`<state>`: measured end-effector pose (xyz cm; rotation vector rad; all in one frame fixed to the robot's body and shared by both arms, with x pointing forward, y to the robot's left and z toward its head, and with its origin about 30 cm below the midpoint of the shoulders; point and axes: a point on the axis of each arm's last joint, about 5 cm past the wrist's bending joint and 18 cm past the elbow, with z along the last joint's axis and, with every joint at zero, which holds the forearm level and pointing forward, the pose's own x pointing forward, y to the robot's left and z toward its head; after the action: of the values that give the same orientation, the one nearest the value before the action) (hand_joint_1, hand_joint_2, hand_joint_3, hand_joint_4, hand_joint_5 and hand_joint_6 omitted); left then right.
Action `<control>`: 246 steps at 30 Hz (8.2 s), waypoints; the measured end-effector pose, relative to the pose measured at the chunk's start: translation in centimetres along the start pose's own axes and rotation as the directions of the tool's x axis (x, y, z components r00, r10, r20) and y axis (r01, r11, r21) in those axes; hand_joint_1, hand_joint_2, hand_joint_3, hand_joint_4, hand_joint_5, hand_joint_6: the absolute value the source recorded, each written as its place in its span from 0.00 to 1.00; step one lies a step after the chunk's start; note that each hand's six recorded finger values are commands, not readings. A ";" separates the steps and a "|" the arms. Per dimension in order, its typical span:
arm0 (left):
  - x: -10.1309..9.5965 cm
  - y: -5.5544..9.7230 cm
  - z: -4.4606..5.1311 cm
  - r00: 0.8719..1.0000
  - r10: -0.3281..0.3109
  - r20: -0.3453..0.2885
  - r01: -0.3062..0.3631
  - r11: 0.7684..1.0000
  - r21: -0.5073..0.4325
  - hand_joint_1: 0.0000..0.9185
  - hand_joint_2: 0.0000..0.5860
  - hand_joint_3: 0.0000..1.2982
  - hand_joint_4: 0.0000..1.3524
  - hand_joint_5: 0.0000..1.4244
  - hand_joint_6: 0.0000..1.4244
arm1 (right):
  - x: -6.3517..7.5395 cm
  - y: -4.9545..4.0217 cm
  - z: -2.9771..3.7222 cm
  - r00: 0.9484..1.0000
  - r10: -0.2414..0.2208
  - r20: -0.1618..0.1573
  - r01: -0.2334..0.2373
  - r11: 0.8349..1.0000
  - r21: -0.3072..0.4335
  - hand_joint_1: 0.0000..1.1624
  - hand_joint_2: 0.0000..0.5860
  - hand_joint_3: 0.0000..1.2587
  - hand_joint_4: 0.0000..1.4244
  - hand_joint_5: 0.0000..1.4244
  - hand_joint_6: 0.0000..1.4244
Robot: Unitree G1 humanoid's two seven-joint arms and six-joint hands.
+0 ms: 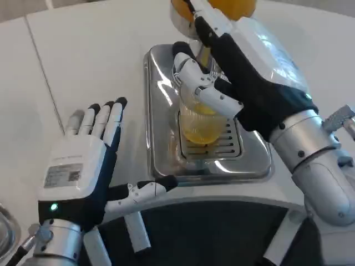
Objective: Grasp the cup under the faucet to collect the drink, then remove the cup.
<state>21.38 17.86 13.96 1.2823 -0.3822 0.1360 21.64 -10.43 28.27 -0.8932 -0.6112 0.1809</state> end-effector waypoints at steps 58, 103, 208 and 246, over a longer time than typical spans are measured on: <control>3.9 -1.9 1.49 0.995 0.084 0.060 -0.069 0.972 -0.226 0.06 0.03 0.00 0.00 0.09 0.11 | -15.8 -0.28 -1.08 0.984 0.048 -0.172 -0.074 0.987 -0.144 0.29 0.75 0.00 0.00 0.00 0.00; 7.0 -4.9 4.88 0.978 0.077 0.192 -0.013 0.950 -0.312 0.14 0.04 0.00 0.00 0.18 0.18 | -17.6 -0.37 -0.44 0.965 0.040 -0.258 -0.061 0.996 -0.073 0.28 0.73 0.00 0.00 0.00 0.00; 6.7 -3.7 1.48 0.930 0.348 -0.117 -0.367 0.880 -0.301 0.76 0.00 0.85 0.81 1.00 1.00 | -15.8 -0.48 -1.70 0.942 0.119 -0.312 -0.134 0.991 -0.027 0.31 0.72 0.00 0.00 0.00 0.00; -2.2 0.8 -1.14 0.917 0.394 -0.057 -0.387 0.850 -0.358 0.79 0.00 0.85 0.81 1.00 1.00 | -15.7 -0.91 -2.17 0.968 0.162 -0.191 -0.216 0.927 -0.308 0.26 0.80 0.00 0.00 0.00 0.00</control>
<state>19.32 19.42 13.66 0.8255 -0.6524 0.3824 10.00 -18.62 21.34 -1.2779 -0.4063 0.1811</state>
